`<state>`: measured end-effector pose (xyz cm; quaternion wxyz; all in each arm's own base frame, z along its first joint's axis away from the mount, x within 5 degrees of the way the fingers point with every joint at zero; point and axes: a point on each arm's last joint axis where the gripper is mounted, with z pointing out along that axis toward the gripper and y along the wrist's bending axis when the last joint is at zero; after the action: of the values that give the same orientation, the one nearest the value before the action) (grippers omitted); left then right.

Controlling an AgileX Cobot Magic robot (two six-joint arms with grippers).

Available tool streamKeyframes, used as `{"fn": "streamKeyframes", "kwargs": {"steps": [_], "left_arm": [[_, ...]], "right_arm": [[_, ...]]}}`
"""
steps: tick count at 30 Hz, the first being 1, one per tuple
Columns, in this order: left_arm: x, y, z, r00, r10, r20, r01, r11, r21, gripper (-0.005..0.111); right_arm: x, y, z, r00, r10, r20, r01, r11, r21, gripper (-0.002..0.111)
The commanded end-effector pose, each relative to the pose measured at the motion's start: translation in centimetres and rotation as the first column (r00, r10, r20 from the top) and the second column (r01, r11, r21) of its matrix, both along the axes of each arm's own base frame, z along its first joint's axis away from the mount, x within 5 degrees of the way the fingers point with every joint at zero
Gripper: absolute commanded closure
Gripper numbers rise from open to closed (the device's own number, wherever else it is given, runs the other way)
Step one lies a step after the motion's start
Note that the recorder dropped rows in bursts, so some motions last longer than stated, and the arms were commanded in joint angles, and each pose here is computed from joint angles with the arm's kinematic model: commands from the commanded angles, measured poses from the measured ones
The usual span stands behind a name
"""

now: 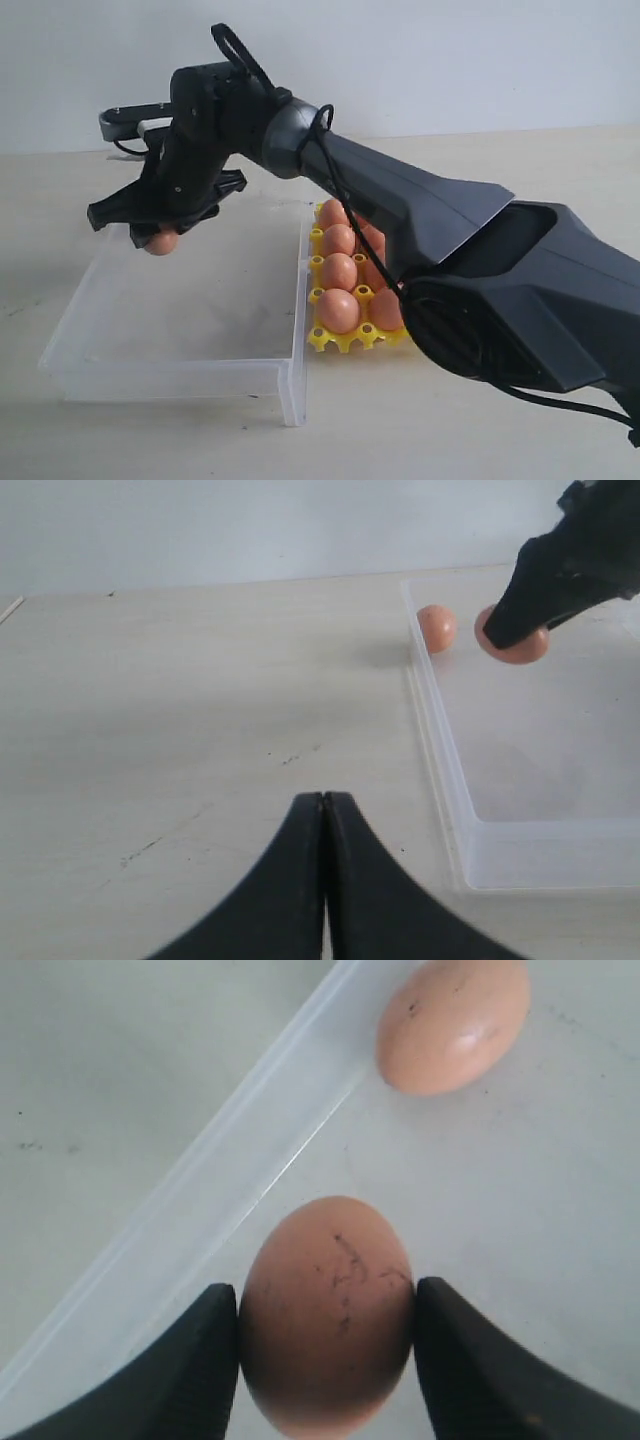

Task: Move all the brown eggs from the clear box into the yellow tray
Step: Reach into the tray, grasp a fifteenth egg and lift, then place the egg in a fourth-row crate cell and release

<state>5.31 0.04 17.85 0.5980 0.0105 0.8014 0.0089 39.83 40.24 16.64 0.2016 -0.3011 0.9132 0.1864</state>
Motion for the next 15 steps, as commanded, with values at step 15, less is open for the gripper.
{"fn": "streamKeyframes", "kwargs": {"steps": [15], "left_arm": [[0.0,0.0,0.2,1.0,-0.005,0.015,0.005,1.0,-0.004,0.107]], "right_arm": [[-1.2,-3.5,5.1,0.998,0.039,0.042,-0.037,0.998,-0.054,0.108]]}}
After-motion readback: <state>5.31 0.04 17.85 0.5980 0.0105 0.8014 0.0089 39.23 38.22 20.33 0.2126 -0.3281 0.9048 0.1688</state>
